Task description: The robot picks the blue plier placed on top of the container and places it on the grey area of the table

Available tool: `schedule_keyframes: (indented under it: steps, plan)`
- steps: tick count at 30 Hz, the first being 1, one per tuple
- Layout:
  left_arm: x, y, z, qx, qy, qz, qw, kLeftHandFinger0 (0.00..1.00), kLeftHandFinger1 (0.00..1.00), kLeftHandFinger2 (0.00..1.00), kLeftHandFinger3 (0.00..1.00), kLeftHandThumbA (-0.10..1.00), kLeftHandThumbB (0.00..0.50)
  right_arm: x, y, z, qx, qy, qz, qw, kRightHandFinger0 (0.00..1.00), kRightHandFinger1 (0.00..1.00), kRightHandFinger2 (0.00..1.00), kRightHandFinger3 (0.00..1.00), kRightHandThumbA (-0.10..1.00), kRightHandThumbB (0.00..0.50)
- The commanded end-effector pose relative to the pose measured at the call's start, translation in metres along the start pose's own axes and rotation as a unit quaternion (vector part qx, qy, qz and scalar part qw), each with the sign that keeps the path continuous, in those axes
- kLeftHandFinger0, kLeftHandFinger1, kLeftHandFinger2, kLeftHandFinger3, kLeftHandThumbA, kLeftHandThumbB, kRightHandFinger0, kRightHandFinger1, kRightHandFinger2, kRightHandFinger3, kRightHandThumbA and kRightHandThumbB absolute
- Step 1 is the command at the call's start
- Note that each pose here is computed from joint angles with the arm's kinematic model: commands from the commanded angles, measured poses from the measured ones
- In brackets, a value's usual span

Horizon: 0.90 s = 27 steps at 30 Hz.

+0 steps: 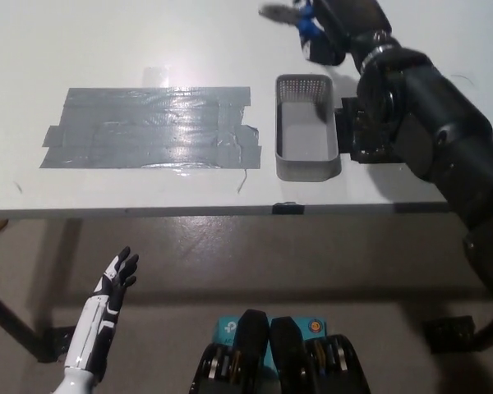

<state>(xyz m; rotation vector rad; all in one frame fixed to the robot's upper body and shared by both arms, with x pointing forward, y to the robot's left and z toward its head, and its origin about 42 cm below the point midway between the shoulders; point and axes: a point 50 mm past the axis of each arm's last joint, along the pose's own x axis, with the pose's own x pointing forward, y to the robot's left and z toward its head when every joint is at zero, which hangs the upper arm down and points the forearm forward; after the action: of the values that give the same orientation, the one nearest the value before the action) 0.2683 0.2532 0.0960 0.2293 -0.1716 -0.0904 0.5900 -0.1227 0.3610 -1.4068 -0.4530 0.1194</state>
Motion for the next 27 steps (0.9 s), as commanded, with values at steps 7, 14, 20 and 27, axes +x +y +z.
schedule_keyframes:
  steps: [7,14,20,27]
  plan:
    - [-0.001,-0.001,0.003,-0.009,-0.013,-0.024,1.0,1.0,1.0,1.0,1.0,1.0,0.192,0.024,-0.053,0.052,-0.002,-0.071,-0.089,0.993,0.05,0.48,0.89,0.8,-0.1,0.219]
    - [-0.007,-0.01,0.0,-0.02,-0.002,-0.022,1.0,1.0,1.0,1.0,1.0,1.0,0.191,0.028,-0.025,0.111,0.021,-0.082,-0.034,0.996,0.0,0.43,0.83,0.53,-0.1,0.228]
    - [-0.006,-0.014,-0.001,-0.027,-0.003,-0.023,0.999,1.0,1.0,1.0,1.0,1.0,0.207,0.023,0.005,0.155,0.029,-0.092,0.011,0.995,0.01,0.39,0.8,0.63,-0.1,0.234]
    - [-0.006,-0.014,0.0,-0.027,-0.007,-0.025,0.999,1.0,1.0,1.0,1.0,1.0,0.198,0.017,0.024,0.186,0.024,-0.098,0.038,0.994,0.02,0.27,0.61,0.44,-0.1,0.276]
